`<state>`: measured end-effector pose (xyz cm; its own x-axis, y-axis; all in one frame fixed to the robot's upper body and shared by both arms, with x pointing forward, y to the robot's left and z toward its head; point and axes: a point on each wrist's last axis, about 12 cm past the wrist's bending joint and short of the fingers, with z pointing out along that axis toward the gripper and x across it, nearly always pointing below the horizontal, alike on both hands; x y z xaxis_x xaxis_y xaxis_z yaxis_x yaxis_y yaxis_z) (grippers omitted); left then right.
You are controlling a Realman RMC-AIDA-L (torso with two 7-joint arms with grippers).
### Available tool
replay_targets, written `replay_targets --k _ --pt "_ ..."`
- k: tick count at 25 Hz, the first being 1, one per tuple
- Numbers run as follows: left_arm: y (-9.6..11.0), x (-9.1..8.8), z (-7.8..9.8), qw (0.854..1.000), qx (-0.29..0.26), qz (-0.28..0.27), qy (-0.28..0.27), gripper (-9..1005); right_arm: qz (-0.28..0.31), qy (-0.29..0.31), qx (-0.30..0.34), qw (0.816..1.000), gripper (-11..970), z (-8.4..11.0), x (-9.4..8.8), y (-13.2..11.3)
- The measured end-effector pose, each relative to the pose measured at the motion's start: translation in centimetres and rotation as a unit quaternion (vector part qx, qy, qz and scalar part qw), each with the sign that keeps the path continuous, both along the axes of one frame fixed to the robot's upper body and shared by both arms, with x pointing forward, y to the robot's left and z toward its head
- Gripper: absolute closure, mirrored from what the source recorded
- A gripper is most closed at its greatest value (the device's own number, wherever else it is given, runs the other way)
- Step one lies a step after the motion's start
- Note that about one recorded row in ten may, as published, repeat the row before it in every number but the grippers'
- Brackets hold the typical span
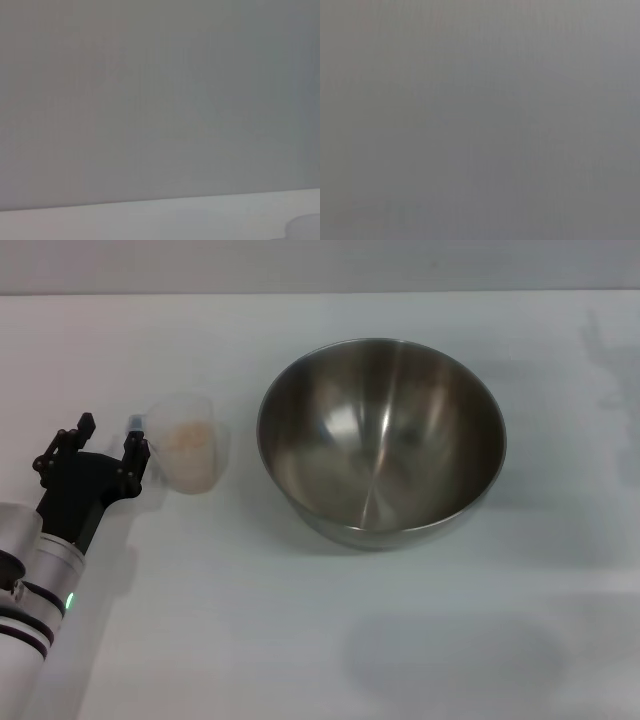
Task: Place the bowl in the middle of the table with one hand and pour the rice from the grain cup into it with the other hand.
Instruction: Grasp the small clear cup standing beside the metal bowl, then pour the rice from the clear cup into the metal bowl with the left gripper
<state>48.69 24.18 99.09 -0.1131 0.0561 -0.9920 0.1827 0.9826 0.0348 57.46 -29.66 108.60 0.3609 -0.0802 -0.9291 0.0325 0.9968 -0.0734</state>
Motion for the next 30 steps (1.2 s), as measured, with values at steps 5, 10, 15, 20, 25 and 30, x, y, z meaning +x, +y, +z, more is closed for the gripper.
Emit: replay_targets --k 5,10,15,20,25,30 --pt "-0.3 0.0 0.1 1.0 -0.003 -0.006 -0.001 425 0.0 0.0 0.0 1.0 266 0.0 0.0 0.0" --pt "-0.6 0.0 0.1 1.0 -0.002 -0.013 -0.003 704 0.0 0.0 0.001 1.0 267 0.0 0.0 0.0" --pt "-0.9 -0.1 0.1 1.0 0.0 -0.023 -0.003 865 0.0 0.001 0.001 1.0 267 0.0 0.0 0.0" --pt "-1.2 -0.1 0.4 0.999 0.001 -0.028 -0.017 921 0.0 0.001 0.001 1.0 267 0.0 0.0 0.0" --pt "-1.6 0.3 1.7 0.997 0.016 -0.037 -0.068 959 0.0 0.001 0.001 1.0 266 0.0 0.0 0.0" --pt "-2.8 2.1 3.6 0.986 0.081 -0.051 -0.135 965 0.002 -0.002 0.001 1.0 266 0.1 0.1 0.1"
